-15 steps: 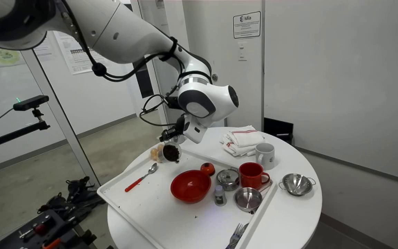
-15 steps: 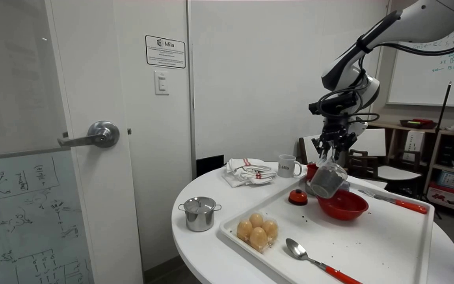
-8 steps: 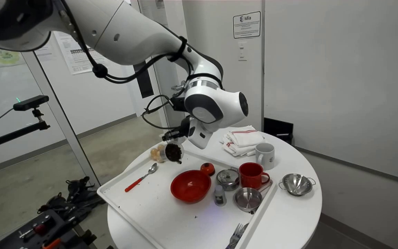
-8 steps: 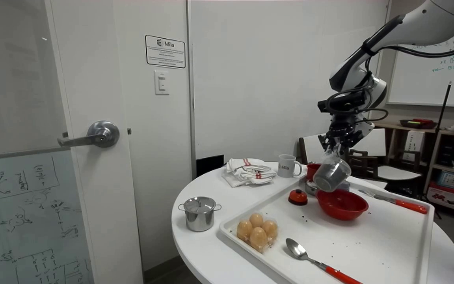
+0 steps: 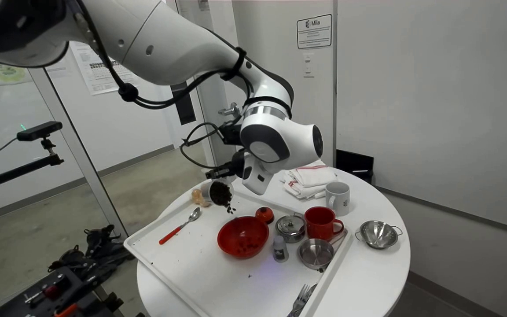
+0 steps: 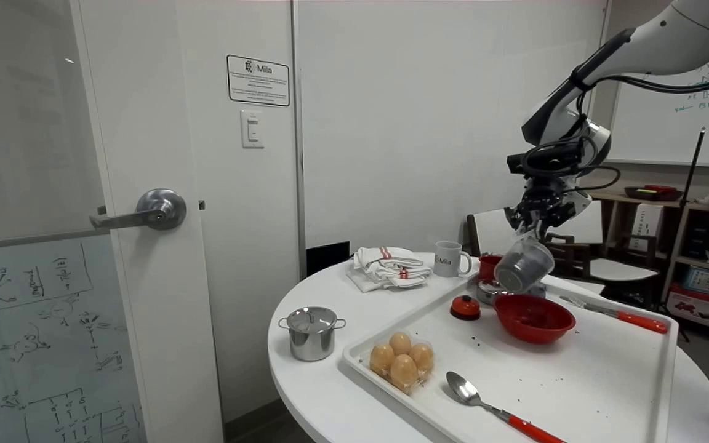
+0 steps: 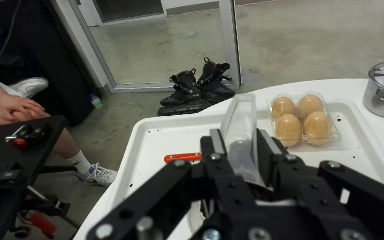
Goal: Pour some of the contents of the clear cup into the red bowl
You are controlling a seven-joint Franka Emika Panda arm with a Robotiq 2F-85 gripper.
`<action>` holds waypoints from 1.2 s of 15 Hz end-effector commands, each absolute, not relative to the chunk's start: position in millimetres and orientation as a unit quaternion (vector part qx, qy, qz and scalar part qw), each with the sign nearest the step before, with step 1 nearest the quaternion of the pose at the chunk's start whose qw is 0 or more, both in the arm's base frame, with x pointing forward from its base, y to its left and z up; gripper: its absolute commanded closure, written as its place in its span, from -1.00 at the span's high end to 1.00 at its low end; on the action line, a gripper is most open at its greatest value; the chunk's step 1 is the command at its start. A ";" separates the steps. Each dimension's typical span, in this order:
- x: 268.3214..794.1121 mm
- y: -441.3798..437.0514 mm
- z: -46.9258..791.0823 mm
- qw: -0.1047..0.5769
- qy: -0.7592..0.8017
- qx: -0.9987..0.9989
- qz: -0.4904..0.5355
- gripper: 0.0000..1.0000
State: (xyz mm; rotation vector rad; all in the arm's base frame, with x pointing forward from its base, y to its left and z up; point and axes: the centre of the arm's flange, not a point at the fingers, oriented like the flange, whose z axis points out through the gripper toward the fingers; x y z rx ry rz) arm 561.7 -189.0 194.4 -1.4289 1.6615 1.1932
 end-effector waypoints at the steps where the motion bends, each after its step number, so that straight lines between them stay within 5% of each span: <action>1: 562.2 -190.1 197.6 0.338 0.612 -0.545 0.463 -0.80; 18: 558.8 -187.7 199.6 0.352 0.583 -0.559 0.474 -0.80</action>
